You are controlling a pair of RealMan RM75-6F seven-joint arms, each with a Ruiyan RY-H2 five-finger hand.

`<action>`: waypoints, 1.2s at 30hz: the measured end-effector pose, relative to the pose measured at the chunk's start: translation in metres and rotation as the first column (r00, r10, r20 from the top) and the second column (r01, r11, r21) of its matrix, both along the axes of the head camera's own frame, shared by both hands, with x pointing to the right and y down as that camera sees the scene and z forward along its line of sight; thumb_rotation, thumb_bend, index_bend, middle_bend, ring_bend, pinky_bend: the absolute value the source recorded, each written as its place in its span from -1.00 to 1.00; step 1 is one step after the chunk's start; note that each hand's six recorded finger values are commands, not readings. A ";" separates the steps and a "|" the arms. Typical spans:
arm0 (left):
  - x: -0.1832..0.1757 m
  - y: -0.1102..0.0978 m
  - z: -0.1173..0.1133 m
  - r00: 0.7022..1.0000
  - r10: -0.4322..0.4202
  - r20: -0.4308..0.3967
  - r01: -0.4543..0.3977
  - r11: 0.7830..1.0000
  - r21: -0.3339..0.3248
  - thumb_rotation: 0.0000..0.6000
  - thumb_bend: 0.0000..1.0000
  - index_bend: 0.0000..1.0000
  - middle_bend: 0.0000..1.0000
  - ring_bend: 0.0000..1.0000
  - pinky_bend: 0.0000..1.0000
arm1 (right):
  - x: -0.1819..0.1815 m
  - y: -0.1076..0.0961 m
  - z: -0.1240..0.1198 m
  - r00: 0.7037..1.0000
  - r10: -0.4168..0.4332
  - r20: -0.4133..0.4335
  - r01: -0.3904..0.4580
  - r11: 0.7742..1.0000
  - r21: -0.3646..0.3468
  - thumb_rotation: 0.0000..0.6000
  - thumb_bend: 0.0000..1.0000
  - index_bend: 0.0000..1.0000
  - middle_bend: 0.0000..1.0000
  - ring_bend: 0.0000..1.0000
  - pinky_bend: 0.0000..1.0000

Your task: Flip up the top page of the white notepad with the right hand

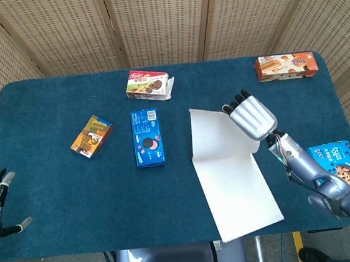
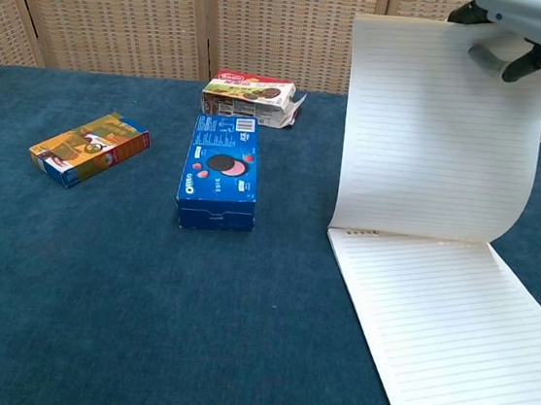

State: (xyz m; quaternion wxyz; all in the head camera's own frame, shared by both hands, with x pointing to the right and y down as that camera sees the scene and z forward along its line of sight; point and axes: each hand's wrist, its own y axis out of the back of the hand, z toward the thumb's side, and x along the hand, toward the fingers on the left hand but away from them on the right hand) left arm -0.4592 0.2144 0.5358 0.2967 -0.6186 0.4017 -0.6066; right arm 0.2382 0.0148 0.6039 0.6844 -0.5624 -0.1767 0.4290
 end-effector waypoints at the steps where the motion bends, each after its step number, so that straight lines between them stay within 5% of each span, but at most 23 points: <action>1: -0.001 -0.002 0.002 1.000 -0.007 0.004 0.007 1.000 -0.007 1.00 -1.00 -1.00 -1.00 -1.00 -1.00 | 0.000 -0.008 0.007 1.000 0.007 -0.029 -0.007 1.000 0.000 1.00 -0.13 -0.27 -0.51 -0.56 -0.44; 3: -0.003 -0.004 0.006 1.000 -0.019 0.010 0.019 1.000 -0.019 1.00 -1.00 -1.00 -1.00 -1.00 -1.00 | 0.002 -0.019 0.021 0.997 0.026 -0.079 -0.026 1.000 -0.007 1.00 -0.74 -0.90 -0.96 -0.97 -0.87; 5: -0.006 -0.006 0.009 0.999 -0.031 0.017 0.032 0.999 -0.031 1.00 -1.00 -1.00 -1.00 -1.00 -1.00 | 0.008 -0.031 0.038 0.987 0.068 -0.144 -0.072 0.997 -0.024 1.00 -0.99 -1.00 -1.00 -1.00 -1.00; 13: -0.010 -0.013 0.018 0.998 -0.053 0.030 0.054 0.997 -0.056 1.00 -1.00 -1.00 -1.00 -1.00 -1.00 | 0.011 -0.050 0.079 0.947 0.243 -0.209 -0.253 0.967 -0.026 1.00 -1.00 -1.00 -1.00 -1.00 -1.00; 20: -0.008 -0.013 0.016 0.999 -0.046 0.018 0.047 0.997 -0.054 1.00 -1.00 -1.00 -1.00 -1.00 -1.00 | 0.014 -0.050 0.063 0.949 0.296 -0.110 -0.294 0.955 0.042 1.00 -1.00 -1.00 -1.00 -1.00 -1.00; 27: -0.005 -0.011 0.009 1.000 -0.027 -0.008 0.027 0.999 -0.039 1.00 -1.00 -1.00 -1.00 -1.00 -1.00 | 0.034 -0.024 0.032 0.944 0.328 0.042 -0.330 0.943 0.051 1.00 -1.00 -1.00 -1.00 -1.00 -1.00; 32: -0.001 -0.007 0.002 0.999 -0.008 -0.032 0.007 1.000 -0.022 1.00 -1.00 -1.00 -1.00 -1.00 -1.00 | 0.076 -0.015 -0.005 0.885 0.441 0.150 -0.460 0.879 0.124 1.00 -1.00 -1.00 -1.00 -1.00 -1.00; 36: 0.003 -0.003 -0.006 0.999 0.015 -0.050 -0.015 1.000 0.001 1.00 -1.00 -1.00 -1.00 -1.00 -1.00 | 0.098 -0.006 -0.014 0.840 0.509 0.186 -0.530 0.844 0.084 1.00 -1.00 -1.00 -1.00 -1.00 -1.00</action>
